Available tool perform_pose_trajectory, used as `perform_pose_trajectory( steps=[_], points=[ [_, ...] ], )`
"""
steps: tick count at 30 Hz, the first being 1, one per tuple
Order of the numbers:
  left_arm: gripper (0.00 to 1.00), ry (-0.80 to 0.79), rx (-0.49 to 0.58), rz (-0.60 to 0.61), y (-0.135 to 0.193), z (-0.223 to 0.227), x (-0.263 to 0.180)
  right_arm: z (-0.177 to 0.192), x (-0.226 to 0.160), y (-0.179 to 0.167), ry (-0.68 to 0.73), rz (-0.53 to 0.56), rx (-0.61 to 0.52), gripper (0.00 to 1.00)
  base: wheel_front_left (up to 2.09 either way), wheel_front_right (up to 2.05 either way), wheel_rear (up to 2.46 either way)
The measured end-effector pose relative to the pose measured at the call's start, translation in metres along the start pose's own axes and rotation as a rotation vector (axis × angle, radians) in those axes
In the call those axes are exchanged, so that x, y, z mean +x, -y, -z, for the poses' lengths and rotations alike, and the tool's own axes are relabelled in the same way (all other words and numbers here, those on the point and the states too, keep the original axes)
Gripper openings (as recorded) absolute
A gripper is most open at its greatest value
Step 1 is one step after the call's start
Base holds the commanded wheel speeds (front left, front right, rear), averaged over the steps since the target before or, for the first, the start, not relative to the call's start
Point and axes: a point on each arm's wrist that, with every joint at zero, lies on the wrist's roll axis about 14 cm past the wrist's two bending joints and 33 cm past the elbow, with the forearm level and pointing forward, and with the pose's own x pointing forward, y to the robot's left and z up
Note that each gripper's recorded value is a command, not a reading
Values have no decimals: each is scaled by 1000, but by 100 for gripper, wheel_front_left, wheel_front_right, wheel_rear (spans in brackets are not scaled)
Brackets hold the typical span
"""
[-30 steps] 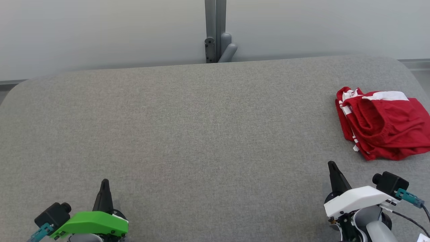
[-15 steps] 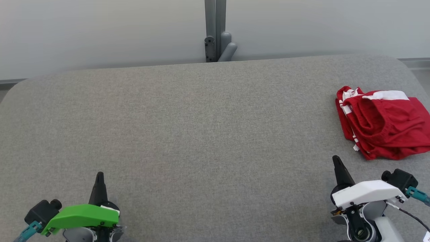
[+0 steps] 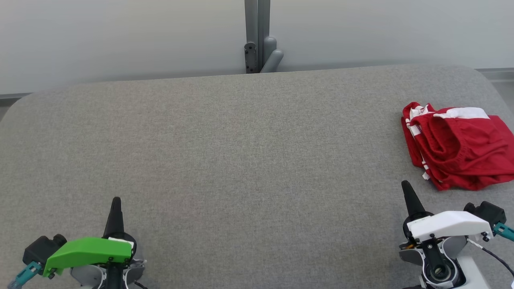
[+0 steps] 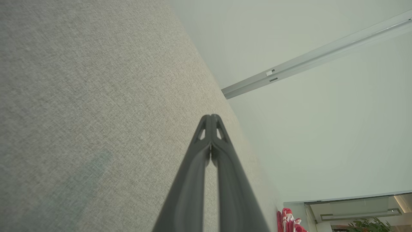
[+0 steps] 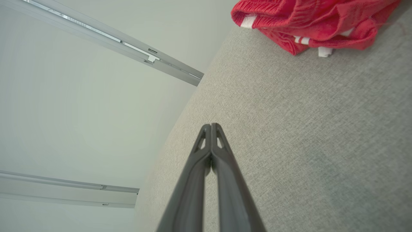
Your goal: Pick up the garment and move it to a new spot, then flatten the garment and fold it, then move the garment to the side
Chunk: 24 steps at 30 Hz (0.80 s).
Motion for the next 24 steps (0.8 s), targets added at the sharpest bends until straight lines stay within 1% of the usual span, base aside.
perform_pose_trajectory(
  steps=[24],
  points=[
    [0, -1, -212, 48, 17, -11, 7, -12, 5, -6, 15, -24, 238, 0, 0, 0, 0]
  ],
)
